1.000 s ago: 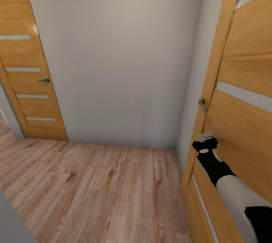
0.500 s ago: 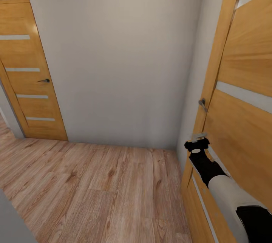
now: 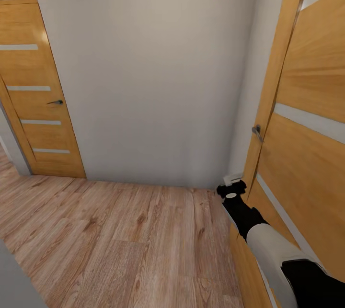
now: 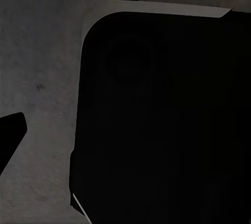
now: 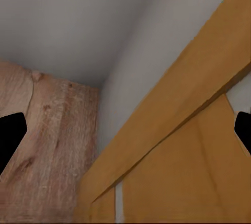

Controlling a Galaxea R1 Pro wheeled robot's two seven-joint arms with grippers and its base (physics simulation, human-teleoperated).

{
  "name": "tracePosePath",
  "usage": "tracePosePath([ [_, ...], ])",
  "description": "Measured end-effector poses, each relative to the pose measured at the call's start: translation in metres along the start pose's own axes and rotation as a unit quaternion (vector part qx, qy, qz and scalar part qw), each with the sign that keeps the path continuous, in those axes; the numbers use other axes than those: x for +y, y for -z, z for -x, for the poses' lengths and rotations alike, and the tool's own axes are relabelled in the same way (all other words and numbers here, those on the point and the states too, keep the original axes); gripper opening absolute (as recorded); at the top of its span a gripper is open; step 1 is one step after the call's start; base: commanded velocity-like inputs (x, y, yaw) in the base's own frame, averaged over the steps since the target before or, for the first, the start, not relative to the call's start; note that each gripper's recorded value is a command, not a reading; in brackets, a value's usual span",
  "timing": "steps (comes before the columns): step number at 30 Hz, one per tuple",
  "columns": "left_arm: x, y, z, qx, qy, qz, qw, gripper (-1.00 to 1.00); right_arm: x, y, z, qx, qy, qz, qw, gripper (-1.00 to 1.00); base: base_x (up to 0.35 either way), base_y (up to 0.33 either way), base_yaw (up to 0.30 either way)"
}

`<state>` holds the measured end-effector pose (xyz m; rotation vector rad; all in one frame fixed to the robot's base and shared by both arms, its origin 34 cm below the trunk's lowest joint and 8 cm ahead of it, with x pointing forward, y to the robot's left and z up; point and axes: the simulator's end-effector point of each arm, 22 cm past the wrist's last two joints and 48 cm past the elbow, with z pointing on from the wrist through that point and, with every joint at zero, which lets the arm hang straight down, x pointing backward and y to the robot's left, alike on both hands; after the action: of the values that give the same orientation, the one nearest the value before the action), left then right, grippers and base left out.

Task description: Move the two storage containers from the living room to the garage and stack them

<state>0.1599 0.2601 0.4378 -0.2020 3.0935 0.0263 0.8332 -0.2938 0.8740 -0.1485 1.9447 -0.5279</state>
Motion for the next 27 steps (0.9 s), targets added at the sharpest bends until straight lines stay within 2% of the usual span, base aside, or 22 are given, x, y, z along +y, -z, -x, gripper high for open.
tracePosePath([
  [4, 0.0, 0.0, 0.0, 0.0, 0.0, 0.0, 1.0, 1.0, 0.046, 0.007, -0.035, 0.038, 0.008, 0.047, 0.9982, 1.0, 0.0, 0.0, 0.0],
  [7, 0.001, 0.0, 0.0, 0.0, 0.0, 0.0, 1.0, 1.0, 0.086, 0.021, -0.101, 0.096, 0.017, 0.095, 0.9907, 1.0, 0.0, 0.0, 0.0],
  [9, 0.001, 0.0, 0.0, 0.0, 0.0, 0.001, 1.0, 1.0, 0.105, 0.035, -0.148, 0.139, 0.009, 0.122, 0.9827, 1.0, 0.0, 0.0, 0.0],
  [13, 0.0, 0.0, 0.0, 0.0, 0.0, 0.0, 1.0, 1.0, 0.125, 0.052, -0.185, 0.181, -0.01, 0.166, 0.9693, 1.0, 0.0, 0.0, 0.0],
  [16, 0.001, 0.0, 0.0, 0.0, 0.0, 0.001, 1.0, 1.0, 0.138, 0.08, -0.248, 0.236, -0.01, 0.204, 0.9501, 1.0, 0.0, 0.0, 0.0],
  [19, 0.001, 0.0, 0.0, 0.0, 0.0, 0.0, 1.0, 1.0, 0.144, 0.134, -0.348, 0.308, -0.006, 0.238, 0.9212, 1.0, 0.0, 0.0, 0.0],
  [21, 0.001, 0.0, 0.0, 0.0, 0.0, 0.0, 1.0, 1.0, 0.145, 0.167, -0.397, 0.341, -0.003, 0.25, 0.9064, 1.0, 0.0, 0.0, 0.0],
  [22, 0.0, 0.0, 0.0, 0.0, 0.0, 0.0, 1.0, 1.0, 0.141, 0.195, -0.435, 0.361, -0.001, 0.257, 0.8962, 1.0, 0.0, 0.0, 0.0],
  [23, 0.0, 0.0, -0.001, 0.0, 0.0, 0.0, 1.0, 1.0, 0.141, 0.246, -0.491, 0.396, 0.003, 0.267, 0.8785, 1.0, 0.0, 0.0, 0.0],
  [25, 0.0, 0.0, 0.0, 0.0, 0.0, 0.0, 1.0, 1.0, 0.139, 0.269, -0.514, 0.397, -0.003, 0.27, 0.8773, 1.0, 0.0, 0.0, 0.0],
  [26, 0.0, 0.0, 0.0, -0.001, 0.0, 0.0, 1.0, 1.0, 0.139, 0.292, -0.533, 0.401, -0.007, 0.273, 0.8742, 1.0, 0.0, 0.0, 0.0],
  [27, 0.0, 0.0, 0.001, -0.001, -0.001, 0.0, 1.0, 1.0, 0.139, 0.298, -0.539, 0.4, -0.01, 0.273, 0.8747, 1.0, 0.0, 0.0, 0.0],
])
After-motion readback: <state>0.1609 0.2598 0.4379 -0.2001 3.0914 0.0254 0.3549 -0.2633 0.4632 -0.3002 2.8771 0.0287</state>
